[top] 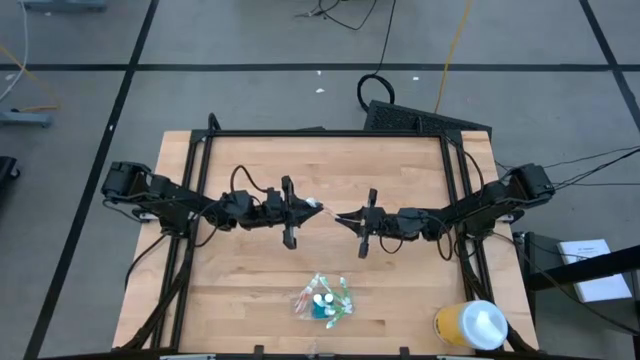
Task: Pick & Place toothbrushing station
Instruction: Put the orange toothbrush into the transparent organizer
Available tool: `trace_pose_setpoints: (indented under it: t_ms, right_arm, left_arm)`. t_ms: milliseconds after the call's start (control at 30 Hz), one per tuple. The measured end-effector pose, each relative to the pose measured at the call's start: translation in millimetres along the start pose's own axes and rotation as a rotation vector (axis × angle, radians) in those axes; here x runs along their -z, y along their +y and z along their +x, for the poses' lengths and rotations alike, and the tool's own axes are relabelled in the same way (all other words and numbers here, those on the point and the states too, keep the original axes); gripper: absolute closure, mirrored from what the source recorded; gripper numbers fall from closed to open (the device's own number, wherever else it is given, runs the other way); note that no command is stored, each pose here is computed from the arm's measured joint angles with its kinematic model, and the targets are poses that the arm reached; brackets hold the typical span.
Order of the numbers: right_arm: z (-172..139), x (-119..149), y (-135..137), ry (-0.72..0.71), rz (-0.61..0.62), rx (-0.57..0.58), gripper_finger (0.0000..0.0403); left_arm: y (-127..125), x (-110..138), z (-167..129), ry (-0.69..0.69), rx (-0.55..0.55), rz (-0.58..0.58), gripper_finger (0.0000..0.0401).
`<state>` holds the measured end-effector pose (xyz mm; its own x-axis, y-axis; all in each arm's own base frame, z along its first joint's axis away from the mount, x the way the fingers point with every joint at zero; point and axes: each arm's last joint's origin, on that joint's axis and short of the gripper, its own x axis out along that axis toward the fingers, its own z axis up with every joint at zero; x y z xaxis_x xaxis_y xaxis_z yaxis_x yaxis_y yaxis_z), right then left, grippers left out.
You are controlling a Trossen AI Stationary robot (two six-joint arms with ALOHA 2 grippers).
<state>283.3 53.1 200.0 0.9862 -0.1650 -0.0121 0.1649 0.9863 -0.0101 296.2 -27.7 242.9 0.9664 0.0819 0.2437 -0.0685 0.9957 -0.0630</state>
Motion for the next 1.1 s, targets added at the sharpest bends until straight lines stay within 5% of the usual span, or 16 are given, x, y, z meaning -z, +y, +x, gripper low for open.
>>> trace_pose_setpoints:
  t_ms: [467,767,1100]
  right_arm:
    - [0.4,0.3,0.5,0.003,0.001,-0.055,0.0383]
    - [0.4,-0.2,1.1,-0.001,0.021,-0.075,0.0326]
    - [0.9,-0.3,-0.4,-0.002,0.024,-0.071,0.0308]
  left_arm:
    - [-0.6,-0.1,0.0,-0.001,0.019,0.019,0.0387]
    - [-0.5,-0.1,0.0,-0.001,0.018,0.01,0.0387]
    - [-0.2,0.2,0.0,0.002,0.014,0.011,0.0387]
